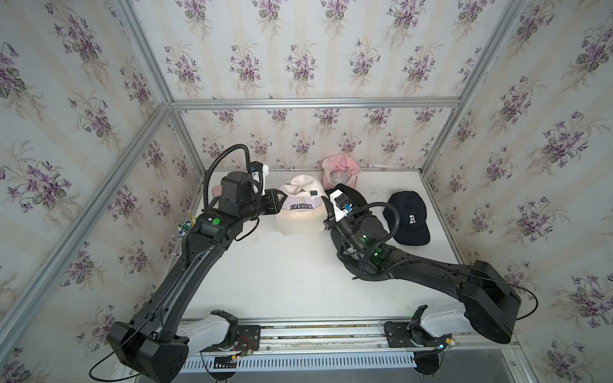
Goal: Open the adjustable buckle of the baseball cap
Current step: Pick up the baseball cap from the center of the board.
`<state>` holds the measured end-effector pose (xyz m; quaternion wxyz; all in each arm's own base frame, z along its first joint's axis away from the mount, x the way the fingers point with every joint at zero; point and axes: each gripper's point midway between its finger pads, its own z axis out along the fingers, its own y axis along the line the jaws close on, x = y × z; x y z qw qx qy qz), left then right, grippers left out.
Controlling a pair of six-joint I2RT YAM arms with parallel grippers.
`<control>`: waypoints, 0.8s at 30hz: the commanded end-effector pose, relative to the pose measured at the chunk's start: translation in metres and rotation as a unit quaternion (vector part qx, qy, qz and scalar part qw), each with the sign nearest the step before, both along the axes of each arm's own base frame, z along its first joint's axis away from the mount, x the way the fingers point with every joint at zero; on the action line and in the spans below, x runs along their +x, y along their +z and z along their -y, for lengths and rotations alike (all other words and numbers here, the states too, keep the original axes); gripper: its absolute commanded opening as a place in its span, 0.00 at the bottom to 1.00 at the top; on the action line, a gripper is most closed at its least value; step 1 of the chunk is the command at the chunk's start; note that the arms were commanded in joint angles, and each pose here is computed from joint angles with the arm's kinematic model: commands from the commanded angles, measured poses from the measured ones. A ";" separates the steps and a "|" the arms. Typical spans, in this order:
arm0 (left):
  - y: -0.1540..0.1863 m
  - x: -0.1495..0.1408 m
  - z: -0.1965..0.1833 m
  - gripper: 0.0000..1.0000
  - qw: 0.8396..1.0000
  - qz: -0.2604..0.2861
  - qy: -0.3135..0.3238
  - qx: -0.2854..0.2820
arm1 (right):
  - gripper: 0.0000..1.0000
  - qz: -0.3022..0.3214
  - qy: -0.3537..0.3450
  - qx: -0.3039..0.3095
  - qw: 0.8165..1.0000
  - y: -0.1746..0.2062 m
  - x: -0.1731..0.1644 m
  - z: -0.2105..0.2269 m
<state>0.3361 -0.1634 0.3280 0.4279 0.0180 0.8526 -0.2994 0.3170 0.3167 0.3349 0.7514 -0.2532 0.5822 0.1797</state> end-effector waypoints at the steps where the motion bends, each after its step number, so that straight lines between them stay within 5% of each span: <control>1: 0.004 -0.002 0.003 0.41 0.999 0.032 -0.026 0.022 | 0.00 -0.053 0.015 -0.042 0.998 -0.014 0.002 -0.008; 8: 0.005 -0.015 0.024 0.73 0.990 0.081 -0.091 0.066 | 0.00 -0.143 0.012 -0.066 0.988 -0.016 0.012 -0.018; 13: 0.001 -0.024 0.042 0.81 0.974 0.135 -0.117 0.138 | 0.00 -0.196 0.007 -0.084 0.977 -0.023 0.019 -0.027; 24: 0.009 -0.019 0.013 0.92 0.958 0.197 -0.030 0.208 | 0.00 -0.226 -0.004 -0.055 0.972 -0.024 0.026 -0.017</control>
